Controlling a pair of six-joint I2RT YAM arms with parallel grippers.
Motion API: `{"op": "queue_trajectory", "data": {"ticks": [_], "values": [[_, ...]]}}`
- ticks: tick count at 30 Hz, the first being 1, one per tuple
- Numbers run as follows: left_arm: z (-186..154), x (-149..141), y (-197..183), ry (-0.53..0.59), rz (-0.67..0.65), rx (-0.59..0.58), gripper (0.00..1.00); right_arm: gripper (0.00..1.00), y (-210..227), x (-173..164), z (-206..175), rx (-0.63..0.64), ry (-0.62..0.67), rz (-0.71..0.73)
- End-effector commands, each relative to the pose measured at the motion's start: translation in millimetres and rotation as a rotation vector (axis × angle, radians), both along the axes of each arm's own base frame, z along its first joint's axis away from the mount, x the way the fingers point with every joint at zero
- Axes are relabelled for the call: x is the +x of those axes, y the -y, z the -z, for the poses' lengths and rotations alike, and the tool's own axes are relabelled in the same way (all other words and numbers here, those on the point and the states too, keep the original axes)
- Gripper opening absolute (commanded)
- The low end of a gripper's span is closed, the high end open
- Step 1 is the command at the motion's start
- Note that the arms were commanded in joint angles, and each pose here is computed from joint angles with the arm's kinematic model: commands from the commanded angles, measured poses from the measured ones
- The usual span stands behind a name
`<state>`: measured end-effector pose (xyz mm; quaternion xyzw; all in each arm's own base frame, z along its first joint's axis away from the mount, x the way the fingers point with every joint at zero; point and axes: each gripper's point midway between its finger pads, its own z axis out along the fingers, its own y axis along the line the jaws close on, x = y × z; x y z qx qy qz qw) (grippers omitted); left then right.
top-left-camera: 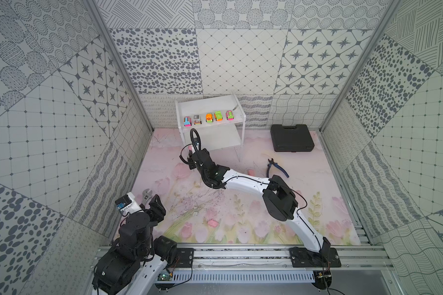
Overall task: Organize plastic toys on shelves
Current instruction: Place the plastic toy on the shelf, then pick up the plastic toy at the center of the board.
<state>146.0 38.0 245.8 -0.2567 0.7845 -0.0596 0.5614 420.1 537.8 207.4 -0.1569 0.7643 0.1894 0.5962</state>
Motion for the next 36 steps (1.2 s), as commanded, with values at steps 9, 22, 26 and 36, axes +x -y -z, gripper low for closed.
{"op": "queue_trajectory", "data": {"ticks": [9,22,26,36], "values": [[-1.8,-1.5,0.0,0.007,0.011,0.012,0.69,0.45,0.8,-5.1,-9.2,0.037,0.003,-0.042],[-3.0,1.0,6.9,0.016,0.05,0.006,0.7,0.65,37.4,-51.0,-27.1,0.031,0.03,-0.174],[-2.9,6.0,21.3,0.028,0.124,-0.016,0.7,0.65,65.6,-80.1,-39.6,0.044,0.047,-0.249],[36.6,28.6,109.8,-0.105,0.435,-0.358,0.67,0.67,186.3,-144.5,-43.6,0.216,-0.205,-0.452]]}}
